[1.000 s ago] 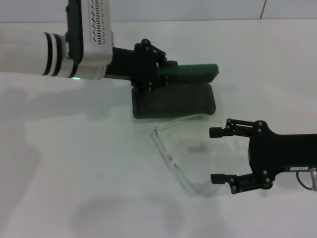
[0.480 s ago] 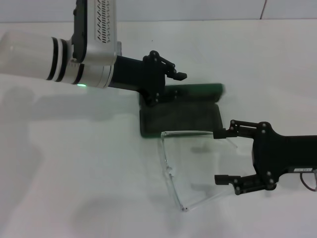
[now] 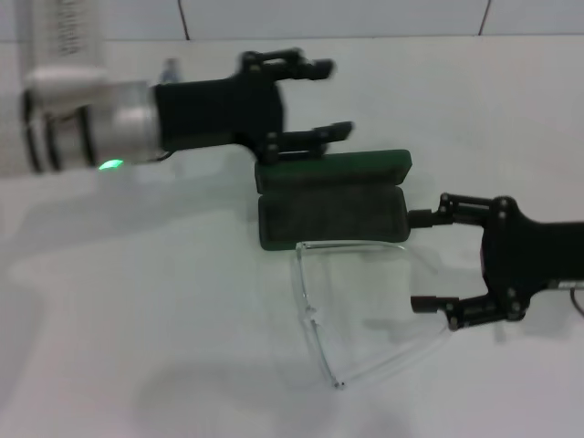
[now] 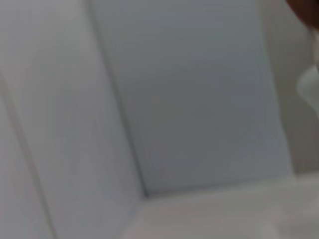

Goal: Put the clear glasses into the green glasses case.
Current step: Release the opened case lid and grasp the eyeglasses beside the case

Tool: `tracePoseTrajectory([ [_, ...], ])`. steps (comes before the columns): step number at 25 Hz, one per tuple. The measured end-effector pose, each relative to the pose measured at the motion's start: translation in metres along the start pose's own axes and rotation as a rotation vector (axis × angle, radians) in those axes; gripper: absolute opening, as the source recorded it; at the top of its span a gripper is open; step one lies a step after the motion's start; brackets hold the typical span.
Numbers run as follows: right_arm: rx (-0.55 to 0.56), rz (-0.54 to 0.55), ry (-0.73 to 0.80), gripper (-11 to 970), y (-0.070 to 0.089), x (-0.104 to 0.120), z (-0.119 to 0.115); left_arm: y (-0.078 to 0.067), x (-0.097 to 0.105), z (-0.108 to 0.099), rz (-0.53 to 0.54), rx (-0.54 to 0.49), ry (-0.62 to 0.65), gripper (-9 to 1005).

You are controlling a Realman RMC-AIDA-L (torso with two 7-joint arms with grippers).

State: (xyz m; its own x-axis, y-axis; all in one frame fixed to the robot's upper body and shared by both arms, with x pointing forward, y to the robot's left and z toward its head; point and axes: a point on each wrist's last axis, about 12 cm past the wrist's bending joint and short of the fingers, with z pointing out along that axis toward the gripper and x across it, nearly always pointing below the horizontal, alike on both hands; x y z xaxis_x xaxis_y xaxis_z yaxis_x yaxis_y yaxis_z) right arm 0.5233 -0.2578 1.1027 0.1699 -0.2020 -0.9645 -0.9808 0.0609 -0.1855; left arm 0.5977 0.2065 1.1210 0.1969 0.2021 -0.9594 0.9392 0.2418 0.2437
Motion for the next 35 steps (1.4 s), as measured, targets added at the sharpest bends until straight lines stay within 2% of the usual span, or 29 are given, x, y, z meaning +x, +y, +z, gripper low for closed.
tracePoseTrajectory([
  [1, -0.008, -0.023, 0.012, 857, -0.005, -0.006, 0.0, -0.003, 0.002, -0.007, -0.019, -0.031, -0.036, 702],
  [5, -0.127, -0.2, 0.169, 858, -0.022, -0.033, 0.005, -0.036, 0.021, -0.046, -0.124, -0.181, -0.177, 730],
  [6, -0.197, -0.301, 0.249, 858, -0.028, -0.046, 0.012, -0.044, 0.025, -0.054, -0.146, -0.198, -0.192, 737],
  [7, -0.221, -0.334, 0.271, 858, -0.03, -0.051, 0.015, -0.052, 0.03, -0.062, -0.174, -0.217, -0.202, 744],
  [11, -0.379, -0.506, 0.418, 858, -0.044, -0.087, 0.038, -0.079, 0.044, -0.08, -0.25, -0.299, -0.244, 772],
  [15, -0.507, -0.647, 0.512, 858, -0.05, -0.104, 0.07, -0.097, 0.051, -0.09, -0.272, -0.346, -0.266, 777],
  [20, -0.631, -0.837, 0.636, 857, -0.045, -0.108, 0.115, -0.109, 0.056, -0.097, -0.3, -0.368, -0.267, 775],
  [24, -0.688, -0.964, 0.702, 856, -0.037, -0.105, 0.147, -0.116, 0.059, -0.099, -0.321, -0.389, -0.27, 774],
  [31, -0.82, -1.068, 0.741, 854, -0.021, -0.101, 0.168, -0.117, 0.06, -0.099, -0.327, -0.398, -0.266, 773],
  [35, -0.817, -1.103, 0.767, 843, -0.018, -0.098, 0.174, -0.117, 0.062, -0.098, -0.328, -0.414, -0.262, 773],
])
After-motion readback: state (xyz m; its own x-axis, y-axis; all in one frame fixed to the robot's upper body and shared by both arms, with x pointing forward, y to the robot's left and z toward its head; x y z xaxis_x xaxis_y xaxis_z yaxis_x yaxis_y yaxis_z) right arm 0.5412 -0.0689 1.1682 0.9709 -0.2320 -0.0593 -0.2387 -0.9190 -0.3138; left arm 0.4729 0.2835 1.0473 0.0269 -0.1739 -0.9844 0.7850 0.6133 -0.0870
